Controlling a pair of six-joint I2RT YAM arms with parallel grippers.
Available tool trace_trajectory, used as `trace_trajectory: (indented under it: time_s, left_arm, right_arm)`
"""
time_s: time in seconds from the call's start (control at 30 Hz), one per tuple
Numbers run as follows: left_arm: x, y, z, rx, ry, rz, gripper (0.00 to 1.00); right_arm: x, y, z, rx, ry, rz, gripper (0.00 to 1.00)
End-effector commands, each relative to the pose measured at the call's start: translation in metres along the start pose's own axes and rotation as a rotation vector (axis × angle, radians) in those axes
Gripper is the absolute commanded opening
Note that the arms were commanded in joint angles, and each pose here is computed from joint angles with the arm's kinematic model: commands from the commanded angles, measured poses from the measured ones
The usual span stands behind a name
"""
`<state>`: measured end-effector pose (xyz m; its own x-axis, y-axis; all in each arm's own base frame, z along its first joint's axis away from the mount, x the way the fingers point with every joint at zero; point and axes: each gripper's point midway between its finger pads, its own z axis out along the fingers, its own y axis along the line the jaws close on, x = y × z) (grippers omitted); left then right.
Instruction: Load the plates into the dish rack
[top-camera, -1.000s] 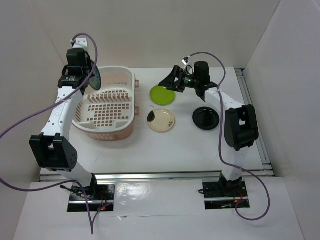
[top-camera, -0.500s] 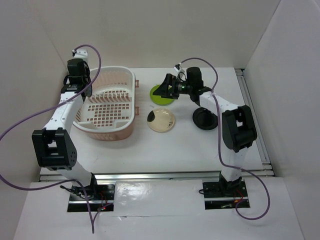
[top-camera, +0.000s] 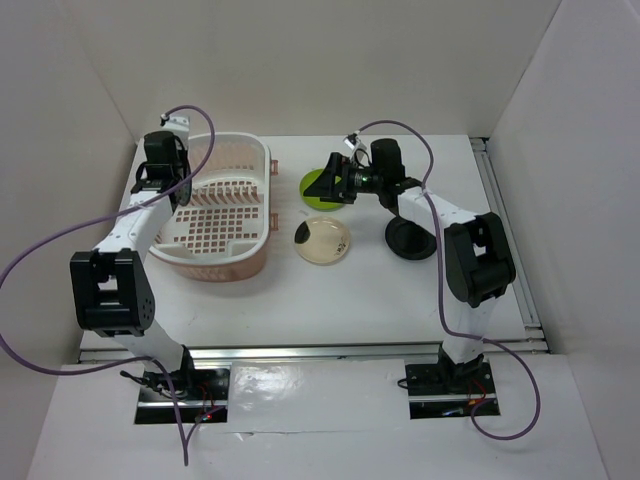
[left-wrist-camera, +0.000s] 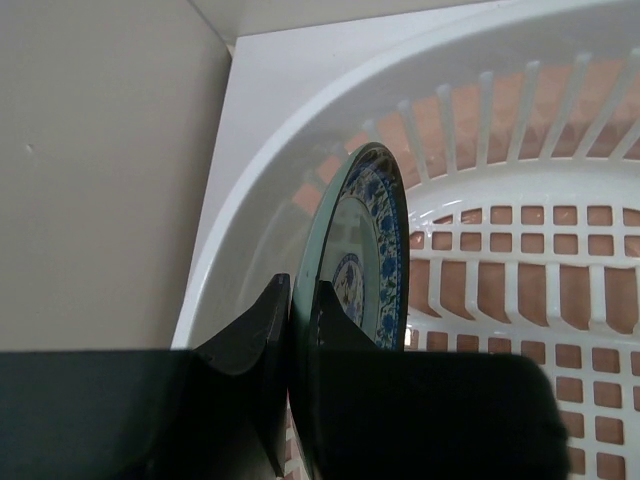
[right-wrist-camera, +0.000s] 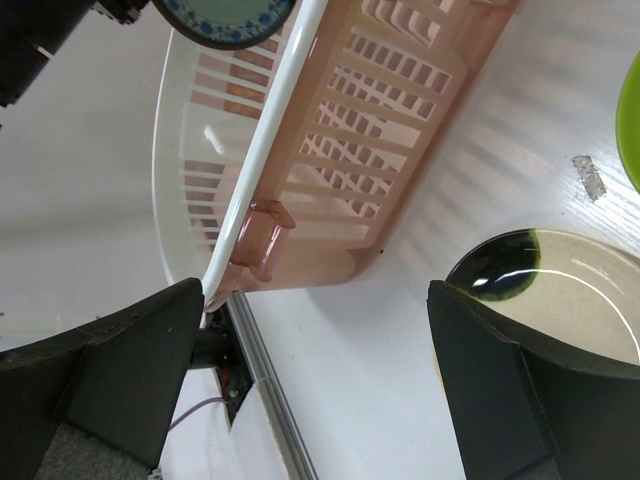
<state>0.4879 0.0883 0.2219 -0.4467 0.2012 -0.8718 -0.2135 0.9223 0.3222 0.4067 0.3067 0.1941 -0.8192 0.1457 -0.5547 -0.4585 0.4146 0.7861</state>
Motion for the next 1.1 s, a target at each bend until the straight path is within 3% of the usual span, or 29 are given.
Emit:
trace_trajectory:
  time_s: [0.0,1.07]
  left_arm:
    - [-0.023,-0.002,0.000,0.021,-0.097,-0.002,0.00]
    - [-0.023,0.013,0.019,-0.085,-0.077,0.024,0.00]
  right_arm:
    - [-0.016,0.026,-0.001,-0.070,-0.028,-0.062,1.00]
    - [-0.011,0.014,0.008,-0.073,-0.002,-0.053,1.00]
